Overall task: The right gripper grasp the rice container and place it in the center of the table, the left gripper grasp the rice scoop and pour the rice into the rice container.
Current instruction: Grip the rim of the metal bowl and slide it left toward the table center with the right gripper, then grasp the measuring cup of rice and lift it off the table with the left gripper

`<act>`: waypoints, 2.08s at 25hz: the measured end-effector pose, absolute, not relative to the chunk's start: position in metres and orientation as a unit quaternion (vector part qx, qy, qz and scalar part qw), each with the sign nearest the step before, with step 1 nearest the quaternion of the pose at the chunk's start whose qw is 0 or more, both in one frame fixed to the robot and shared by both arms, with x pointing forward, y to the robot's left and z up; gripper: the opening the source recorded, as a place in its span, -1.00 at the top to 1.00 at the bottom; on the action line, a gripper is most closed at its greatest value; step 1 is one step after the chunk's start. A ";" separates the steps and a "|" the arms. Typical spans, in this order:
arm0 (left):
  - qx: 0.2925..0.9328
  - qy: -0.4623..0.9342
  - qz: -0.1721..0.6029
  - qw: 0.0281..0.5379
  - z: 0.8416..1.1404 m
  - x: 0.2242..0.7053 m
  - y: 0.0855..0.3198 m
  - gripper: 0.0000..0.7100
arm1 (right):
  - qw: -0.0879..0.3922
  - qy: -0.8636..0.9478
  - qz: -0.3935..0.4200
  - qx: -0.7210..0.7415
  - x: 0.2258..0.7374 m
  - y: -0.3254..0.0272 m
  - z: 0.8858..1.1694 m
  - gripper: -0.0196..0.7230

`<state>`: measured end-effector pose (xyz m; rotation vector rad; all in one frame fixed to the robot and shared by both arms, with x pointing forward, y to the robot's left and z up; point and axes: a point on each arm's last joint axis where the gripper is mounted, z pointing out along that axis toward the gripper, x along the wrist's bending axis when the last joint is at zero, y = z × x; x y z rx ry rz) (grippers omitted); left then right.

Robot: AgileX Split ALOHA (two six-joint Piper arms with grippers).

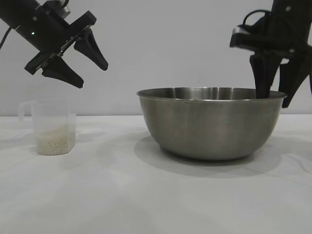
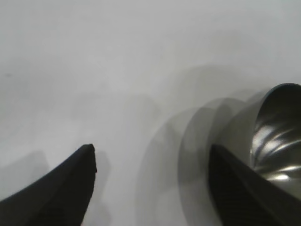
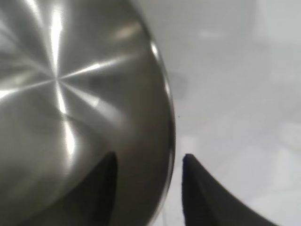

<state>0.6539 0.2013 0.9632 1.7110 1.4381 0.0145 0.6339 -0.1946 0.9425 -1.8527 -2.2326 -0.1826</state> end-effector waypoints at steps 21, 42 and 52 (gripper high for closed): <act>0.691 0.575 -0.003 0.439 0.963 0.653 0.200 -0.27 | 0.105 -0.794 -0.096 -0.591 0.631 -0.146 0.957 0.32; 0.691 0.574 -0.004 0.439 0.963 0.652 0.200 -0.27 | -0.052 -0.769 -0.121 -0.625 0.655 -0.230 1.054 -0.48; 0.691 0.574 -0.004 0.439 0.963 0.652 0.200 -0.27 | -0.102 -0.745 -0.154 -0.641 0.576 -0.265 1.123 -0.48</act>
